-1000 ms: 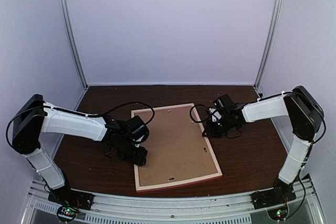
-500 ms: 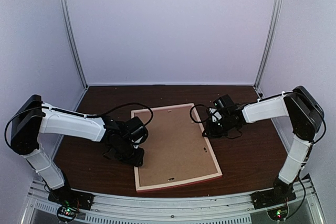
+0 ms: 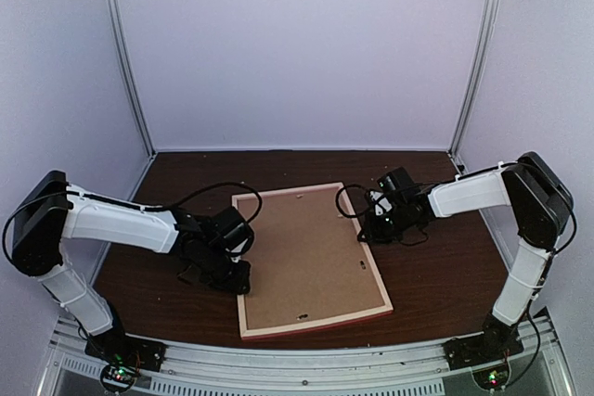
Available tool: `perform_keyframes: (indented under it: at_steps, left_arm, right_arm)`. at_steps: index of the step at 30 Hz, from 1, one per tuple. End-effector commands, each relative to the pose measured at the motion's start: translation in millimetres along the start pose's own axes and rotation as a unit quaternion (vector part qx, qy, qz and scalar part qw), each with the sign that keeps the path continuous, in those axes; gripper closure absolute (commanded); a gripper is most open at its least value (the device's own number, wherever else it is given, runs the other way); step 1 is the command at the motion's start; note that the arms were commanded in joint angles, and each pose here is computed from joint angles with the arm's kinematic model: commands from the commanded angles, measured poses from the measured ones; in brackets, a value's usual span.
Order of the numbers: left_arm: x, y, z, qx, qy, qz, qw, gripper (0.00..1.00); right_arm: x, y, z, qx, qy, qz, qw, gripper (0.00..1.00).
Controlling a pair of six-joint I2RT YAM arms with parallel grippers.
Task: Put the photo into the frame
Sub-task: Press the fastener onto the backboard.
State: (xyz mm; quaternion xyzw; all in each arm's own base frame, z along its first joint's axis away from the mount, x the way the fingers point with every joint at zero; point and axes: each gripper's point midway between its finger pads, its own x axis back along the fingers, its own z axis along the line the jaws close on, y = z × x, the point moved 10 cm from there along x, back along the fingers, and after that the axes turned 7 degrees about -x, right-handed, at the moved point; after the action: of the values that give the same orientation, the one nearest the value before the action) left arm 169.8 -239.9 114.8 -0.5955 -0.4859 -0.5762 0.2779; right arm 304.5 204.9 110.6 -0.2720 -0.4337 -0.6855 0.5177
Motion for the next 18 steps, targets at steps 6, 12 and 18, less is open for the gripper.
perform_keyframes:
  at_steps: [6, 12, 18]
  left_arm:
    - [-19.6, -14.5, 4.2, 0.011, -0.045, 0.042, 0.998, 0.53]
    - [-9.1, -11.4, 8.3, 0.015, -0.04, 0.031, 0.999, 0.45]
    - [1.8, -8.4, 15.5, 0.027, -0.046, 0.014, 0.998, 0.45]
  right_arm:
    - [-17.8, -21.4, -16.3, -0.015, -0.019, 0.048, 0.999, 0.86]
    - [-18.0, -21.4, -16.2, -0.015, -0.018, 0.048, 0.999, 0.86]
    - [-17.9, -20.6, -15.6, -0.015, -0.018, 0.048, 0.999, 0.86]
